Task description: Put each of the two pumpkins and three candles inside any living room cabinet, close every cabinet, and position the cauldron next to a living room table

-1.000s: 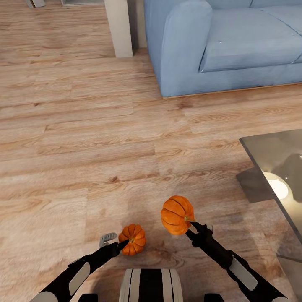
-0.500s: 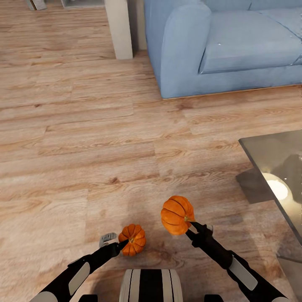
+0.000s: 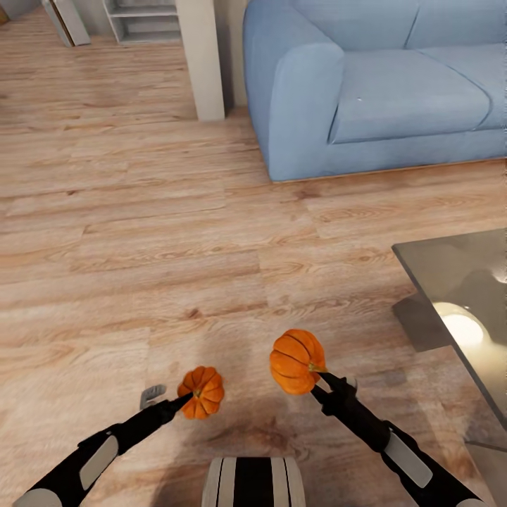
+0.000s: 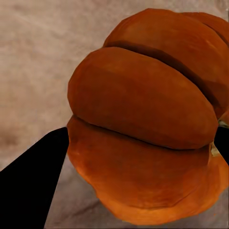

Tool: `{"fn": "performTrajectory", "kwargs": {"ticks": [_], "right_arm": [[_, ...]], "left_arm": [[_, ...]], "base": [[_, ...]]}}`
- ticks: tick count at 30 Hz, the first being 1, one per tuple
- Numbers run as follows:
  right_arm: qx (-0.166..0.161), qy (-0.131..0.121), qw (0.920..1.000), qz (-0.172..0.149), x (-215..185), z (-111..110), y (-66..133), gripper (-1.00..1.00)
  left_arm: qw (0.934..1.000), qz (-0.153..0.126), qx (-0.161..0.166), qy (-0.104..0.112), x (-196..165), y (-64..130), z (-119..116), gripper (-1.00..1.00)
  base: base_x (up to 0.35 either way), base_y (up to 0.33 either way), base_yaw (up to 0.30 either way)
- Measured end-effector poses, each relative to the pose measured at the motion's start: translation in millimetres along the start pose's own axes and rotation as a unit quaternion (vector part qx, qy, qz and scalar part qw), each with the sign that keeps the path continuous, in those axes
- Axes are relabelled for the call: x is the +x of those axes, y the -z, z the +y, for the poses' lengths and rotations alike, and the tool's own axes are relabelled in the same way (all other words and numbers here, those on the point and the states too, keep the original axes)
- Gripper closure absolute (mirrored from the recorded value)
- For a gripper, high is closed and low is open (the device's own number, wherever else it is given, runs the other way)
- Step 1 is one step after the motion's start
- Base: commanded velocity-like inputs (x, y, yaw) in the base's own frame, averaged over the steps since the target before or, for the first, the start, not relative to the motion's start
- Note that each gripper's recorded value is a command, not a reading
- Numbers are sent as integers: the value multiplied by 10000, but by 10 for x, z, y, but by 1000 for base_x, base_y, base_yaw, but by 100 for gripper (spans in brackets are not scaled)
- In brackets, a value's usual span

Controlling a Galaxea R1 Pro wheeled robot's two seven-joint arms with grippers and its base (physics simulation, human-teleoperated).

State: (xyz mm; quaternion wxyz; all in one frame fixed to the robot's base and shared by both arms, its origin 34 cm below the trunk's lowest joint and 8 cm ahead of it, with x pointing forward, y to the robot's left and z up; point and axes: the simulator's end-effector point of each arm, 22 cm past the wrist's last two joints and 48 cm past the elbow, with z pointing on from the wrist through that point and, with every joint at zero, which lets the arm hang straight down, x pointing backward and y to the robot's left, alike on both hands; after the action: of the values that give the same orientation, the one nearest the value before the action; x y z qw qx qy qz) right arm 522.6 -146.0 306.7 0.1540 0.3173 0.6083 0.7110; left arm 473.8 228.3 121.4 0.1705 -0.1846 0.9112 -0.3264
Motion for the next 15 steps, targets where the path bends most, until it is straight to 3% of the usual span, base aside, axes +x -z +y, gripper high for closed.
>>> {"fn": "performTrajectory", "kwargs": {"ticks": [4, 7, 12, 15], "right_arm": [[139, 45, 9999, 17, 10, -13, -35, 100], [271, 83, 9996, 30, 18, -35, -62, 100], [411, 158, 9990, 45, 15, -27, -93, 100], [419, 208, 9989, 54, 16, 10, -112, 100]], "left_arm": [[9990, 46, 382, 239, -405, 203, -175, 100], [9970, 344, 625, 287, -594, 357, -372, 100], [9948, 502, 753, 460, -718, 487, -509, 100], [9920, 636, 796, 744, -763, 575, -554, 100]], "base": [[0, 0, 0], [0, 0, 0], [0, 0, 0], [0, 0, 0]]}}
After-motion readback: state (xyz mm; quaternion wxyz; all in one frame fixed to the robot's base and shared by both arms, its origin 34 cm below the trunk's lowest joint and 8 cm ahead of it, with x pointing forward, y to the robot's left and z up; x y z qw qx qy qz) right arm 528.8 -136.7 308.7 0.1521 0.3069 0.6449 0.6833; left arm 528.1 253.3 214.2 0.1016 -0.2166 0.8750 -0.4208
